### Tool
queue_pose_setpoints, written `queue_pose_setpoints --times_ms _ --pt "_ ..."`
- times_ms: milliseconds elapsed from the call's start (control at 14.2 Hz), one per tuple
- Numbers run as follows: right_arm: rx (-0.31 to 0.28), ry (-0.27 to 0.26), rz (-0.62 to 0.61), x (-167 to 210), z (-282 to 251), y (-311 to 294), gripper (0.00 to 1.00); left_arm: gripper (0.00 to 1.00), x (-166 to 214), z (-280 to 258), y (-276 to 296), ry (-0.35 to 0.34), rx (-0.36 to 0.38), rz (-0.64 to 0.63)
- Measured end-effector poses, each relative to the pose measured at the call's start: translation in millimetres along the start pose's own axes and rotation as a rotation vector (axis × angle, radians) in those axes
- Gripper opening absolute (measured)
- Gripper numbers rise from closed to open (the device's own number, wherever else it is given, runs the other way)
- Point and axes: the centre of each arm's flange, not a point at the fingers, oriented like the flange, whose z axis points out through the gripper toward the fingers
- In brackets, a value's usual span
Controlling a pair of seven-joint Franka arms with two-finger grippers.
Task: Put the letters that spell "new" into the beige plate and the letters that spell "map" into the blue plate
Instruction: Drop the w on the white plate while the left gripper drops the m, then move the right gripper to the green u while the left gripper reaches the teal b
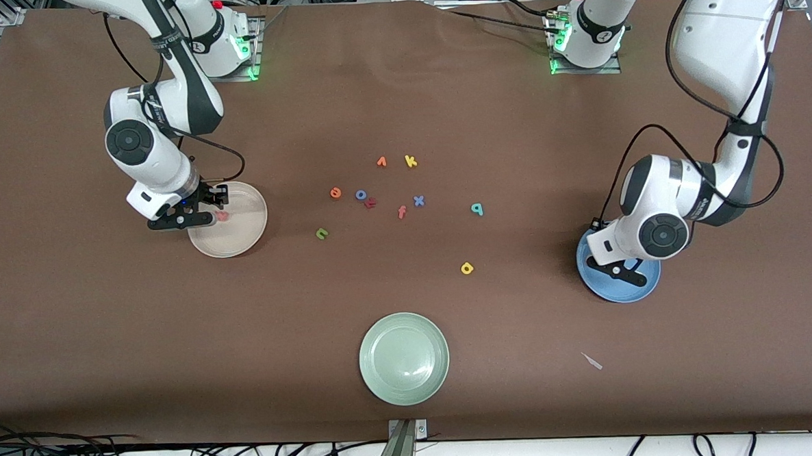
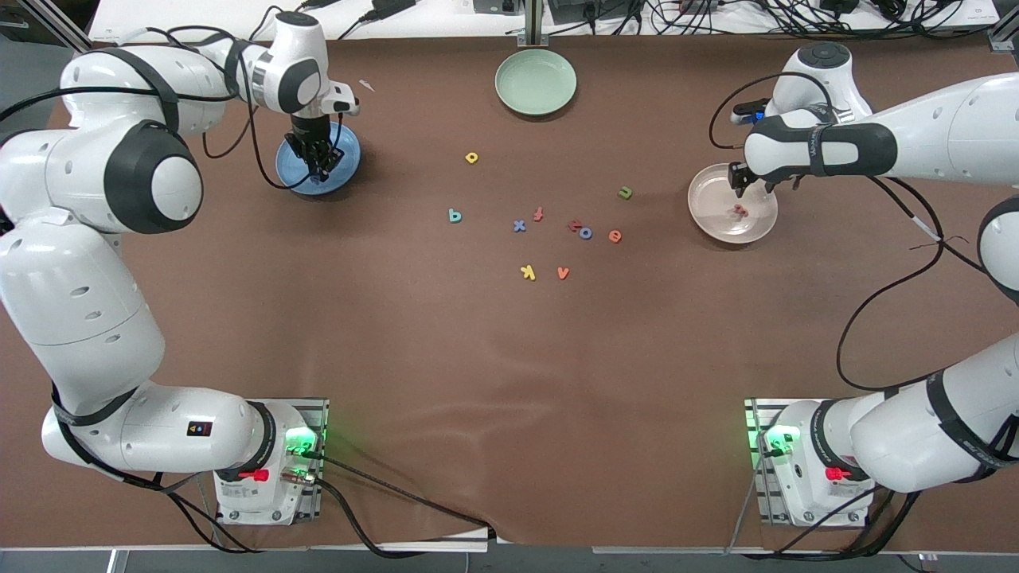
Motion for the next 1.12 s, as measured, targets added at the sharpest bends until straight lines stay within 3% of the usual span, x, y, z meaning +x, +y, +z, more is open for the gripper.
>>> queue_pose_setpoints --times_ms 281,562,702,913,1123 --pt "0.009 0.020 0.008 0.5 -3.2 -20.8 0.69 0.60 5.0 -6.2 5.9 0.016 0.002 0.010" --pt "0.058 0.090 0.082 4.0 -19.0 -126.0 0.71 0.98 -2.4 -67.7 52.5 0.006 0.001 0.069" --pt "0.086 0.108 0.120 9.1 -26.2 -178.2 0.71 1.00 -5.0 -98.4 93.1 0.038 -0.024 0.046" --pt "0.101 0.107 0.160 21.6 -13.1 -231.7 0.71 1.00 -2.2 -110.5 130.6 0.065 -0.122 -0.085" --pt "0.105 0.103 0.176 42.5 8.0 -252.6 0.71 1.00 4.3 -108.1 178.9 0.078 -0.159 -0.308"
